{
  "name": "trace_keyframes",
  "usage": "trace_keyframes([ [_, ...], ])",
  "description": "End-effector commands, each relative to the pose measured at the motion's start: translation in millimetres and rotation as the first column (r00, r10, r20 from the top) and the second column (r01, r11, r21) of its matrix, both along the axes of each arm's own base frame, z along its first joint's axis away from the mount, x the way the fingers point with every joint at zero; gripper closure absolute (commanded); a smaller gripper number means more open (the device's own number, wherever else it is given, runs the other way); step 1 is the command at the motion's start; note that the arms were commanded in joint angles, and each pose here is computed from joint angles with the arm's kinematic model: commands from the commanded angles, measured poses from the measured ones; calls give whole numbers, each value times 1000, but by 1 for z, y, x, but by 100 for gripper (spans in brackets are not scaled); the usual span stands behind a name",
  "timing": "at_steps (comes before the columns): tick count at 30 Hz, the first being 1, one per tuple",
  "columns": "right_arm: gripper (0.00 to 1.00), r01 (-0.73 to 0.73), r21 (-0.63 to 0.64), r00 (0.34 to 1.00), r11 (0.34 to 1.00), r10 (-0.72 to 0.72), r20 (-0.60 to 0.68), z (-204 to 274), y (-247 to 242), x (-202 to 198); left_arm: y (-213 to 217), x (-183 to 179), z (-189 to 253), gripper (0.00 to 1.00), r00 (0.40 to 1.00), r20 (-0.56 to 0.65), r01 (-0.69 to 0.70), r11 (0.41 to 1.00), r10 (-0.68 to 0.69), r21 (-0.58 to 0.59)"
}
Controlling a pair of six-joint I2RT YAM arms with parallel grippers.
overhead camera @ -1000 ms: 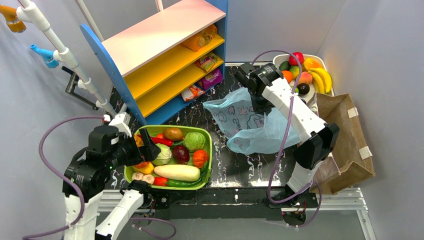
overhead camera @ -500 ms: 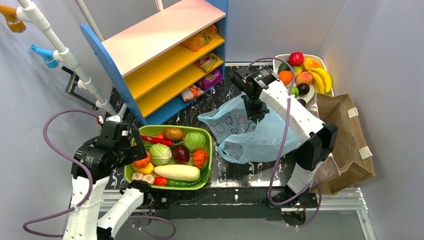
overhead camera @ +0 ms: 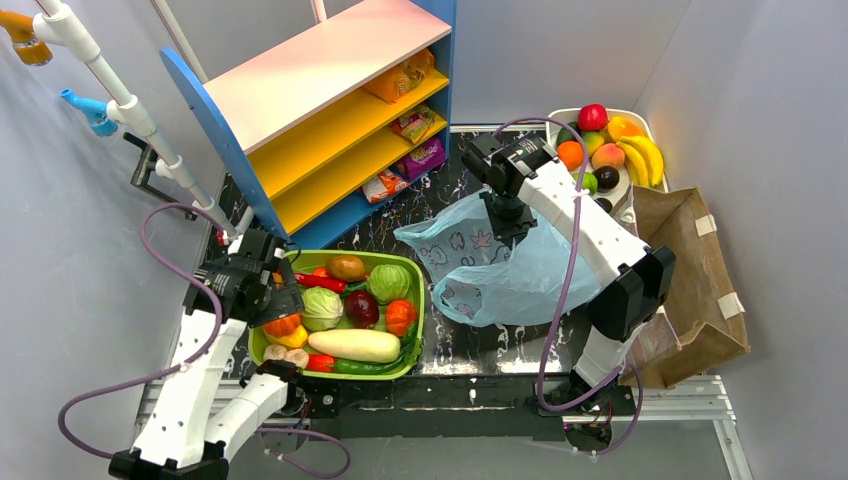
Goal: Place the food into the grocery bag and tie it
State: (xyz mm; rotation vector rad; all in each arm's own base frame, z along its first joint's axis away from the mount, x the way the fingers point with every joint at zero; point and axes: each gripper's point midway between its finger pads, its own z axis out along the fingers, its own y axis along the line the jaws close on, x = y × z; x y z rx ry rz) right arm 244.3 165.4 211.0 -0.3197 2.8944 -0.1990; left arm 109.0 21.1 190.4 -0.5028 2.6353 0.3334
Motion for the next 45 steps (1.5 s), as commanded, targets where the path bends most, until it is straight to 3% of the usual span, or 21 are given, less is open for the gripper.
trace_keyframes([
  [1,99,-22,35,999,999,21,26,8,2,-1,-6,6,-9,0,999,-5,-44,998,44,-35],
  [11,99,-62,32,998,998,62,25,3,-2,-4,-13,14,-16,0,978,35,-201,973,207,-116],
  [15,99,-77,58,997,995,76,13,1,1,-9,-13,23,-19,0,953,37,-286,931,301,-228],
  [18,99,-83,77,996,994,84,-9,-2,2,-15,-27,21,-34,0,916,-14,-373,841,400,-393],
  [26,99,-78,109,996,991,83,-35,-6,6,-23,-31,33,-42,0,841,-31,-479,715,541,-509],
  [34,99,-84,127,995,988,91,-48,-10,8,-26,-24,21,-56,0,785,-44,-556,671,618,-490],
  [41,99,-90,148,993,985,100,-62,-13,11,-30,-6,7,-65,0,707,-67,-671,637,705,-379],
  [45,99,-95,164,992,982,108,-69,-15,13,-32,-1,-1,-72,0,645,-129,-748,588,753,-308],
])
